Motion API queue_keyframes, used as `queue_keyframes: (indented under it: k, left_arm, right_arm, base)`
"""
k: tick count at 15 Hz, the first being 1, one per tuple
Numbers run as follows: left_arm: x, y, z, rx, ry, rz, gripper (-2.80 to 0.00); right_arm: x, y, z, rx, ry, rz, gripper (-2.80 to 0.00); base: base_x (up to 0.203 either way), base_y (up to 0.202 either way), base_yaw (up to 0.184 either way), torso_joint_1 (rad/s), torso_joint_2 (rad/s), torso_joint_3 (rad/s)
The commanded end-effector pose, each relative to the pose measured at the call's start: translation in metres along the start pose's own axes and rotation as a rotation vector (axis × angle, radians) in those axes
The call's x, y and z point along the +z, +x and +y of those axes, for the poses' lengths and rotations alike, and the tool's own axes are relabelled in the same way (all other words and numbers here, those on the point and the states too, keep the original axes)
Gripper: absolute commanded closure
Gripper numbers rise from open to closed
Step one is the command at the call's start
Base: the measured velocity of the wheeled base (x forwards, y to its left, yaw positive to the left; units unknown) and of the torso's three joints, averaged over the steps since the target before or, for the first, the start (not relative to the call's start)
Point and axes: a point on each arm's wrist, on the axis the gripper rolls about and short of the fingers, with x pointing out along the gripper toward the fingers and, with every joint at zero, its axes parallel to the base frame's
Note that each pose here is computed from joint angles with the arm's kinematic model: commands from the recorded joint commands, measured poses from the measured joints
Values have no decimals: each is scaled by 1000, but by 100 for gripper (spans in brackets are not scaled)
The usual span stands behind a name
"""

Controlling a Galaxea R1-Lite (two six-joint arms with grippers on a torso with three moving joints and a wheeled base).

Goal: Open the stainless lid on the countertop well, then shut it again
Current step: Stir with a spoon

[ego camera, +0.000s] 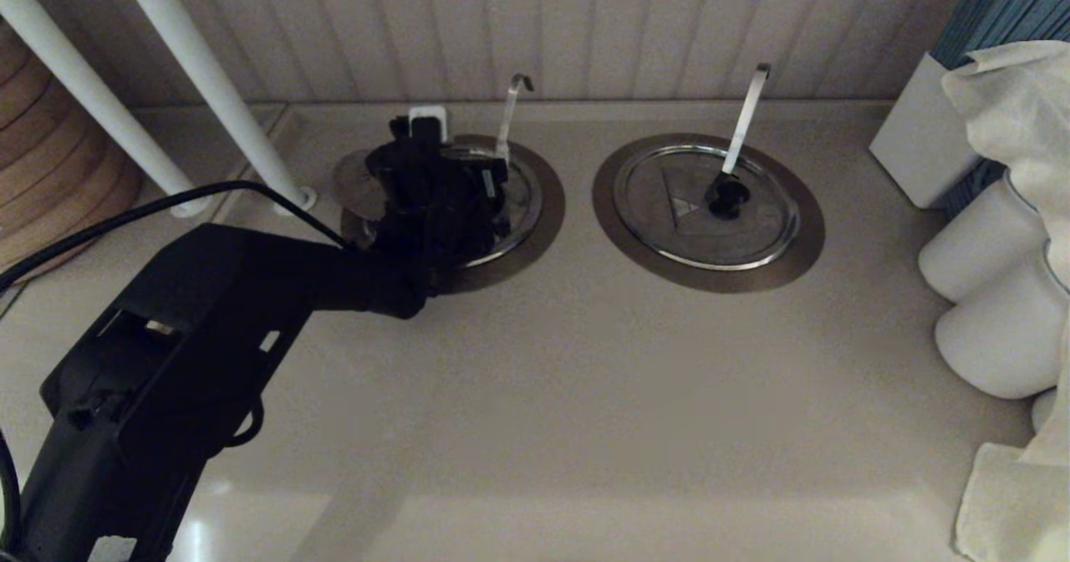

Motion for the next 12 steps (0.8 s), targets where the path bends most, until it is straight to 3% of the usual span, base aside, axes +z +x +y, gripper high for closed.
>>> queue_keyframes:
  k: [1, 5, 12]
  left_arm:
    - [-3, 1, -10, -20, -3, 1, -280]
    - [-16, 8, -28, -60, 62, -4, -280]
    - [-38, 12, -23, -80, 82, 70, -280]
  right_arm:
    - [0, 0, 0, 0, 0, 0, 0]
    - [0, 0, 0, 0, 0, 0, 0]
    - [0, 0, 0, 0, 0, 0, 0]
  base:
    - [0, 0, 0, 0, 0, 0]
    - [0, 0, 0, 0, 0, 0]
    - [0, 0, 0, 0, 0, 0]
